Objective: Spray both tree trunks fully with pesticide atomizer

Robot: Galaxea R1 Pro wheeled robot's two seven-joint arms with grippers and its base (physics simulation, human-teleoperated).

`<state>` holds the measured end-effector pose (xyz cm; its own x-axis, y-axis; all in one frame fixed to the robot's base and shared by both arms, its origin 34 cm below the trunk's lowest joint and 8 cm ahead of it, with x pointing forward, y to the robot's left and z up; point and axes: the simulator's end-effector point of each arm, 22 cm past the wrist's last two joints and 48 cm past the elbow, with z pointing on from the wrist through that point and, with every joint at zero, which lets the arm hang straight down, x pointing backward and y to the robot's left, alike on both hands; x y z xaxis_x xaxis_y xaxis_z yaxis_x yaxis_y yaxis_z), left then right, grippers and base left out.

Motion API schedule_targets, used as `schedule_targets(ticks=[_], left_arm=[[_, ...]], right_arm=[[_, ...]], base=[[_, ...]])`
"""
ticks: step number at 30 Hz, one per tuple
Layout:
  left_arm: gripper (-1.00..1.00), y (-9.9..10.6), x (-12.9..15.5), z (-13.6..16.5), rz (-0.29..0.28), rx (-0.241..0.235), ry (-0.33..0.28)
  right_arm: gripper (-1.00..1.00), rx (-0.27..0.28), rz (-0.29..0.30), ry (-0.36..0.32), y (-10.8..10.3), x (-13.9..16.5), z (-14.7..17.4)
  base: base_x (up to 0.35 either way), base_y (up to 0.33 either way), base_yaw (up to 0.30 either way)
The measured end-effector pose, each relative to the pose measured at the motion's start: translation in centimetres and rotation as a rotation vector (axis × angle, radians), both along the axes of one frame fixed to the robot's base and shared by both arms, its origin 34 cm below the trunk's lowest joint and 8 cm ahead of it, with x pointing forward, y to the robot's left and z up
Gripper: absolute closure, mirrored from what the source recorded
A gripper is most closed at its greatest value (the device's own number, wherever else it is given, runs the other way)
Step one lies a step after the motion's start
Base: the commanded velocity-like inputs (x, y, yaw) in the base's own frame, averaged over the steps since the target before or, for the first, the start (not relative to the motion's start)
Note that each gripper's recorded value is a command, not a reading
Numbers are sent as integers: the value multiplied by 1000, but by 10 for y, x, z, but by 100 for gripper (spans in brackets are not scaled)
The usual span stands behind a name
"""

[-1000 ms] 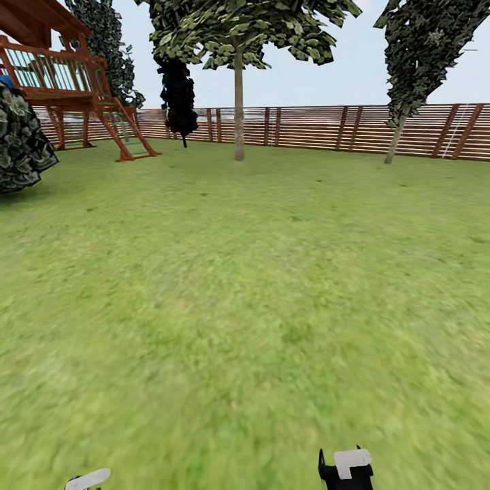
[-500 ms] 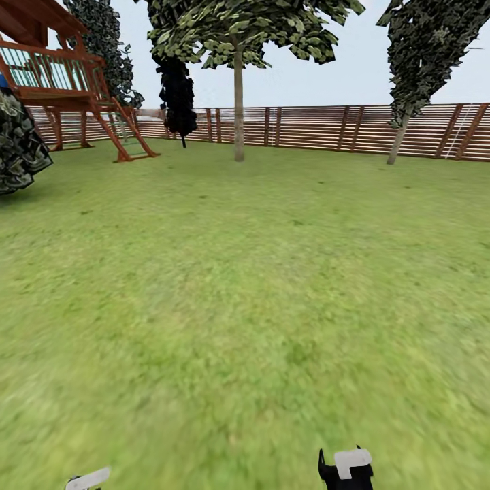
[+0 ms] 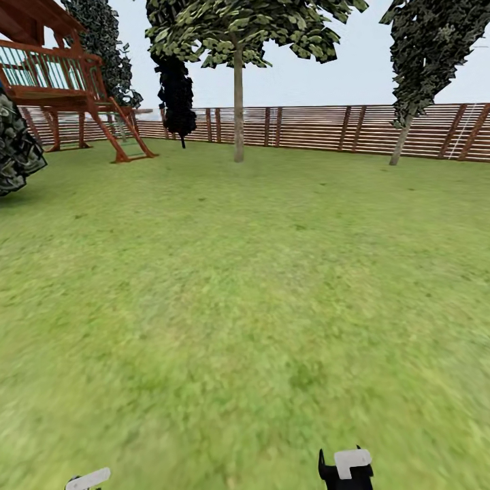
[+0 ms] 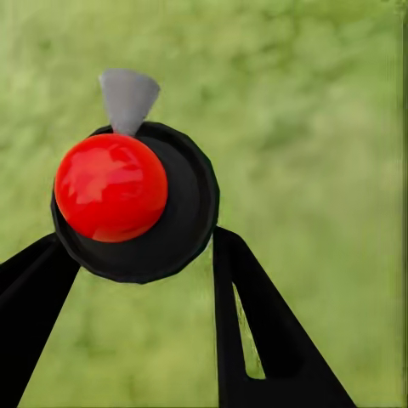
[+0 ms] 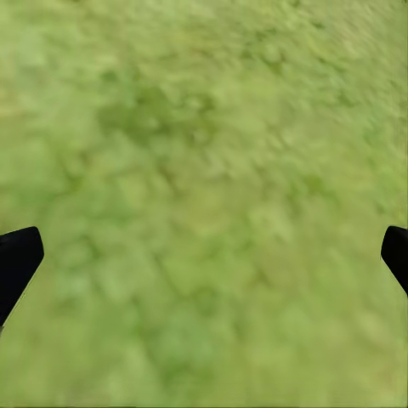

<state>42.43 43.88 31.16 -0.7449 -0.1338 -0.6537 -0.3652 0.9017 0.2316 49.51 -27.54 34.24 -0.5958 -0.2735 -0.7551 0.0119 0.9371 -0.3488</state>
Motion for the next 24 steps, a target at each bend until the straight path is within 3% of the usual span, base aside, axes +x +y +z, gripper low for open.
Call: schedule_targets(ticks=[24], left_arm=[[100,0,0,0,0,0,-2]], right_arm=[[-100,0,0,0,0,0,0]], base=[[341,0,0]])
